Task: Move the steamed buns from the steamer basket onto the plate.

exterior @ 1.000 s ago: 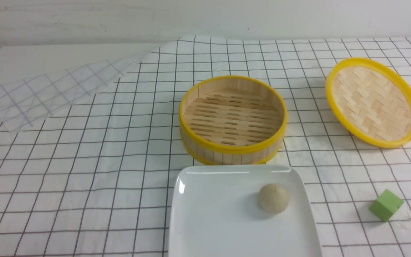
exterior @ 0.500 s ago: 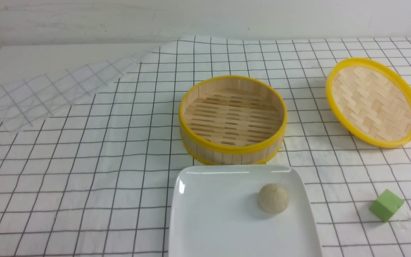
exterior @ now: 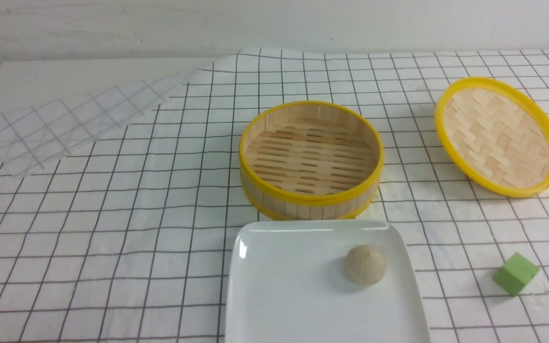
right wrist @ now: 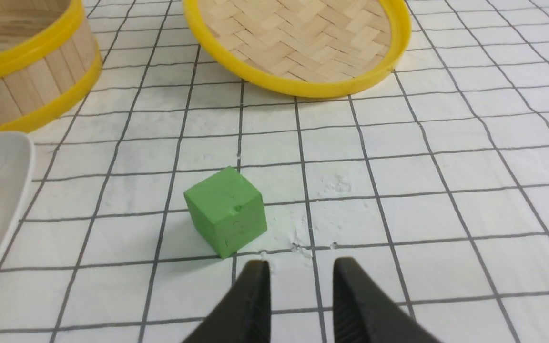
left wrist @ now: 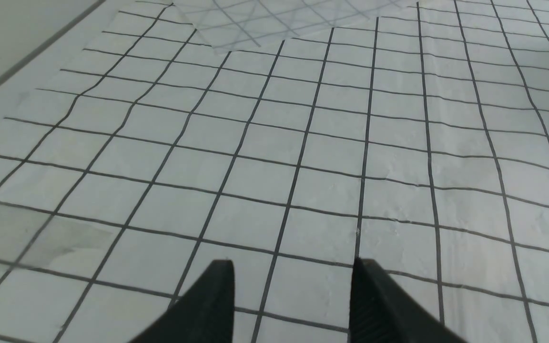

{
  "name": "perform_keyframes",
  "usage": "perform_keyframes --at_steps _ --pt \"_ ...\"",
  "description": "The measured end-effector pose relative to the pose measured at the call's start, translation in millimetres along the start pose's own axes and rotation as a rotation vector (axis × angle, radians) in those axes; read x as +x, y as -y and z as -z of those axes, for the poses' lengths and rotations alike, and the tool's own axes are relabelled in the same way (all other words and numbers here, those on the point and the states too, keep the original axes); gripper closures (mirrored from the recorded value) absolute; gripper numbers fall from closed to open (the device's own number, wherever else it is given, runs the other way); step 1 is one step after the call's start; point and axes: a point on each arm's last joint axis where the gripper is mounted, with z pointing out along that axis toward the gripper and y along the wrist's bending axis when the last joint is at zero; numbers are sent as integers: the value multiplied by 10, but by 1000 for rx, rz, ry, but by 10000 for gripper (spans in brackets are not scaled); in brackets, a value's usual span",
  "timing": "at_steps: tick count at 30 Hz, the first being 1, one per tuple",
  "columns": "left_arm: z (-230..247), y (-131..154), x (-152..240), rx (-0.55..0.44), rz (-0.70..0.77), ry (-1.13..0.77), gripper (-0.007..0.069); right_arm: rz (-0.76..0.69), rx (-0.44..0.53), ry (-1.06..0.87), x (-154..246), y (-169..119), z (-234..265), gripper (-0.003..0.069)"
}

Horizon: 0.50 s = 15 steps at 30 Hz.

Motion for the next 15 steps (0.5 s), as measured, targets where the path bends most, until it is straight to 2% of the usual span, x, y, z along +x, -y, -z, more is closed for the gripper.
perform_keyframes --at_steps 6,15 --pt "0 0 0 0 0 0 270 -58 4 -1 1 -7 -1 435" --pt "0 0 0 0 0 0 270 60 28 0 0 14 -1 425"
